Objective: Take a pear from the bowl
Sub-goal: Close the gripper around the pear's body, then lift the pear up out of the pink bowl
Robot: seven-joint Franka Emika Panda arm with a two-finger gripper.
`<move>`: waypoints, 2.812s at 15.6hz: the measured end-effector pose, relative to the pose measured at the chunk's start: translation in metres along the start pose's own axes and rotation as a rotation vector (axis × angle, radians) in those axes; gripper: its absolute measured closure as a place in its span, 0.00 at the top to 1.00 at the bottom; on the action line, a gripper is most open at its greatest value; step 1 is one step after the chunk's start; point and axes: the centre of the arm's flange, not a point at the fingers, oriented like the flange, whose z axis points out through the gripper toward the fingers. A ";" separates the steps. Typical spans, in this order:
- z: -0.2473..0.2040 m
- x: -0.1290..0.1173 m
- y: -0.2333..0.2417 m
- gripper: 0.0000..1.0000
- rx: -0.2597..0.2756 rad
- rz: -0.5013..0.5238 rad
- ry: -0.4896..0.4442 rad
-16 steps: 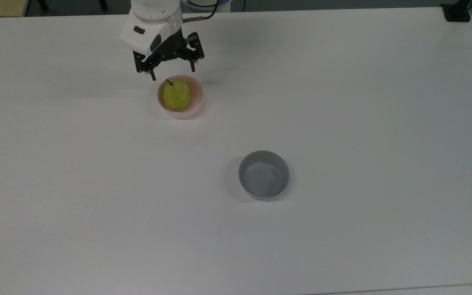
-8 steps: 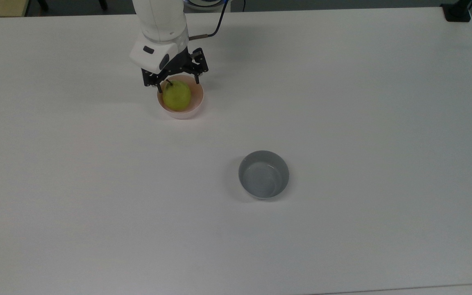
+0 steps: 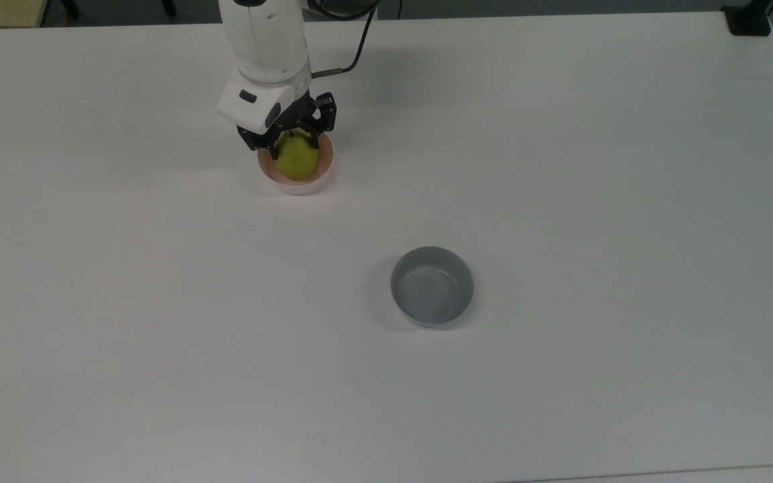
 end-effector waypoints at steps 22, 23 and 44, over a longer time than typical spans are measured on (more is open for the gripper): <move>-0.155 0.010 0.020 0.64 -0.020 0.074 0.066; -0.166 0.010 0.023 0.64 -0.020 0.078 0.066; -0.111 -0.050 0.255 0.63 0.001 0.019 0.044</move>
